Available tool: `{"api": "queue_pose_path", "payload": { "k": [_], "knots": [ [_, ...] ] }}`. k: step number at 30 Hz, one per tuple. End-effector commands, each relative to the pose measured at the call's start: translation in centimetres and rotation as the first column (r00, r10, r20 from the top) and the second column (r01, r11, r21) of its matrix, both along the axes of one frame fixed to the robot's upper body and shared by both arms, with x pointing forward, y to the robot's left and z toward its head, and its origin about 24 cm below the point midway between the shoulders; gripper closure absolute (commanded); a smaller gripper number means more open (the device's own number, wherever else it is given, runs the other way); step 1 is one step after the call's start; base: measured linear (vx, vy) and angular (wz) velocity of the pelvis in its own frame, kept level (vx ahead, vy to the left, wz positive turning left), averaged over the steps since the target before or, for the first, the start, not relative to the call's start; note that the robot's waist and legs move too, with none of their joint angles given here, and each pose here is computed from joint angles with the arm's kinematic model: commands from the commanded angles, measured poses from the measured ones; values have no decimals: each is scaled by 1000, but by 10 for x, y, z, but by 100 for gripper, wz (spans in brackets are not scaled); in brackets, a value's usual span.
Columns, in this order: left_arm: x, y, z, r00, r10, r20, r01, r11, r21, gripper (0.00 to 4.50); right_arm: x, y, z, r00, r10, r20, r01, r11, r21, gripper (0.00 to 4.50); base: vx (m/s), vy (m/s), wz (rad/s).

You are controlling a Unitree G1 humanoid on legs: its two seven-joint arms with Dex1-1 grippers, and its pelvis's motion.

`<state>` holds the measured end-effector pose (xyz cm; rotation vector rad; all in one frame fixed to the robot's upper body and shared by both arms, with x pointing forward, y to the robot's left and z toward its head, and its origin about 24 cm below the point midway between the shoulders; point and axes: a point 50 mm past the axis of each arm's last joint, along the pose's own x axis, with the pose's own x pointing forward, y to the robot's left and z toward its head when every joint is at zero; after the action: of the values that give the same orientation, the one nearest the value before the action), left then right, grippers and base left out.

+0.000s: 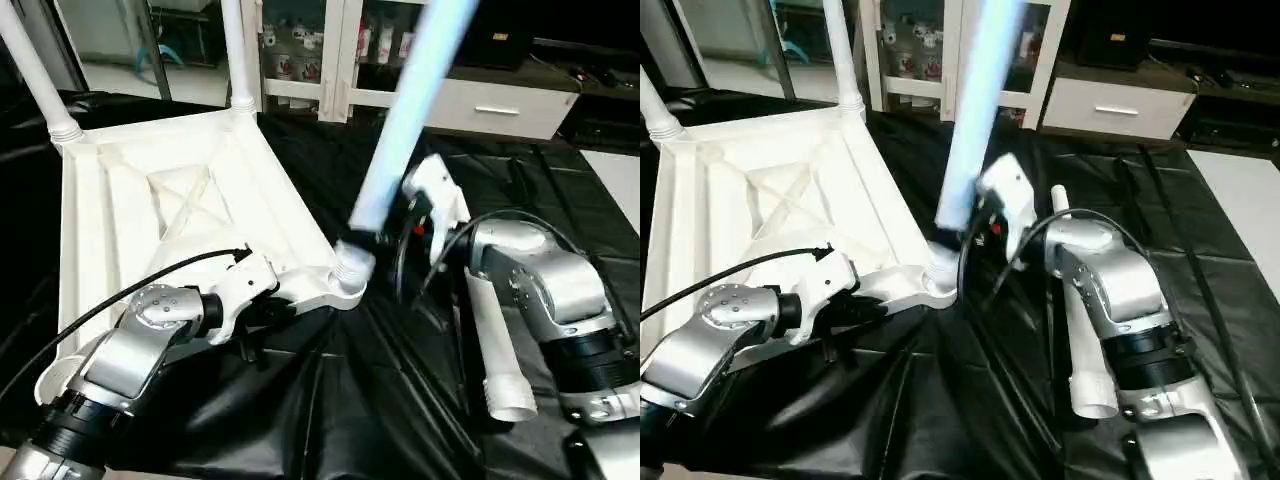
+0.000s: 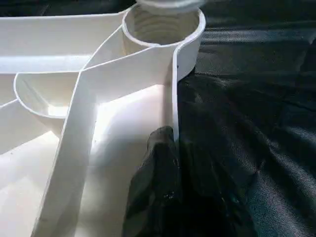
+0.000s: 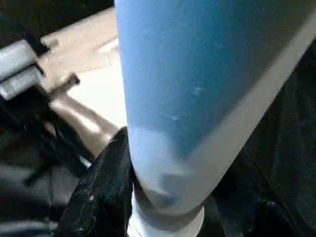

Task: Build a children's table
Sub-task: Pick table leg

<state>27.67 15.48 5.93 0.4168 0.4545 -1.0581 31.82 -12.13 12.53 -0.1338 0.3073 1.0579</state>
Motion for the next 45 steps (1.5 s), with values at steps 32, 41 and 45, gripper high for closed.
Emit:
{"api": "queue_pose_path", "payload": {
  "k": [32,41,45],
  "knots": [
    [-6,-7,1,997,-72,3,72,997,0,450,22,13,-39,972,-20,-233,9,999,-46,268,0,0,0],
    [-7,-7,1,998,-62,10,62,998,-3,450,22,4,-44,965,-73,-252,97,992,85,268,0,0,0],
    [-6,-7,1,998,-60,11,60,998,-4,450,19,-1,-47,963,-110,-246,147,980,138,268,0,0,0]
  ]
}}
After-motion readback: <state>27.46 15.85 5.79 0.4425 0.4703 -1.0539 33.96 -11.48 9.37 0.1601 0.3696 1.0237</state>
